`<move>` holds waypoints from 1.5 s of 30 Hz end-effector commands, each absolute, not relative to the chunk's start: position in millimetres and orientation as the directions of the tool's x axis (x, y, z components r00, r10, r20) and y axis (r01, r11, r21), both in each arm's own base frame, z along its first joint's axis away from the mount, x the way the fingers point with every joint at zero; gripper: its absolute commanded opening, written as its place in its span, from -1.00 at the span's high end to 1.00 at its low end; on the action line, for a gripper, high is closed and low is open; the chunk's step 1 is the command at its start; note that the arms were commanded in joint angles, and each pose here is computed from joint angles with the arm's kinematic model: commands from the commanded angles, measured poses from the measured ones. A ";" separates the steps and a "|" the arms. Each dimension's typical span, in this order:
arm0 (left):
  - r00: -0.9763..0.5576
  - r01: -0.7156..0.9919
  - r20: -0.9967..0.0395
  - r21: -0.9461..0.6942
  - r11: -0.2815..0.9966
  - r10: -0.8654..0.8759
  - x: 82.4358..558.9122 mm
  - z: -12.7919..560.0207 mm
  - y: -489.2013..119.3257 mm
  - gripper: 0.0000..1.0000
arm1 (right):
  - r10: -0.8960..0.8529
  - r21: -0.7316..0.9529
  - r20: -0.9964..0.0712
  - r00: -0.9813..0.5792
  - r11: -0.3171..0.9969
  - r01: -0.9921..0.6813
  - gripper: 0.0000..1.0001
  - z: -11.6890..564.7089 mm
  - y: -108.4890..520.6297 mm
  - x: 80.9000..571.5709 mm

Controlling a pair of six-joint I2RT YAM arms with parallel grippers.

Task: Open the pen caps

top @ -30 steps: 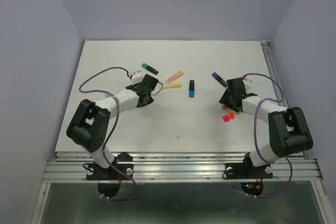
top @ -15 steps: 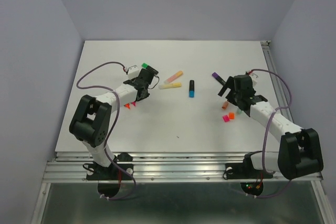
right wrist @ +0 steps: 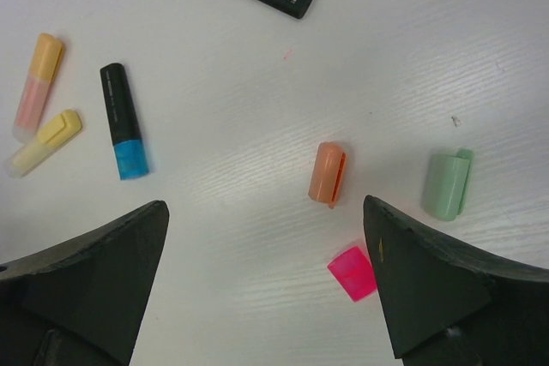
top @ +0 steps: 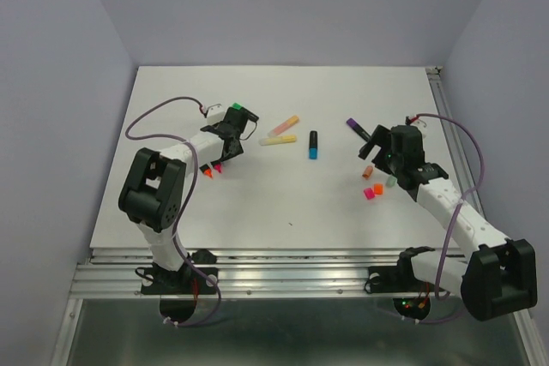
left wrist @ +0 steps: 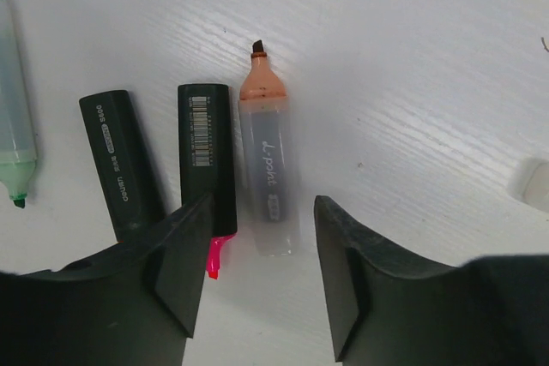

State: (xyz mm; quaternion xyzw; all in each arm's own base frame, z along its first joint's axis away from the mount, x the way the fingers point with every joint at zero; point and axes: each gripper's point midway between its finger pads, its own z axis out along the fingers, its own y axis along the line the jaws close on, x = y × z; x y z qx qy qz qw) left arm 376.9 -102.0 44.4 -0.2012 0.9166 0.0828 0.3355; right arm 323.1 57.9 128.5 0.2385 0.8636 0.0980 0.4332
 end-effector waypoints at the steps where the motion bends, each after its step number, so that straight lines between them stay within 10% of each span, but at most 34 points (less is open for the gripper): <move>1: -0.661 -0.396 -0.683 -0.034 0.918 -0.310 386.0 78.3 -107.0 -0.30 | 0.483 0.368 -0.705 -0.520 0.875 0.313 -1.00 127.4 56.6 318.4; 12: -0.613 -0.335 -0.711 -0.162 0.928 -0.345 406.2 130.8 -129.6 -0.98 | 0.479 0.366 -0.718 -0.505 0.877 0.312 -1.00 131.7 53.6 315.7; 45: -0.551 -0.607 -0.547 -0.256 0.752 -0.631 536.7 74.7 -173.2 -0.98 | 0.474 0.327 -0.739 -0.479 0.874 0.360 -1.00 124.5 40.3 313.1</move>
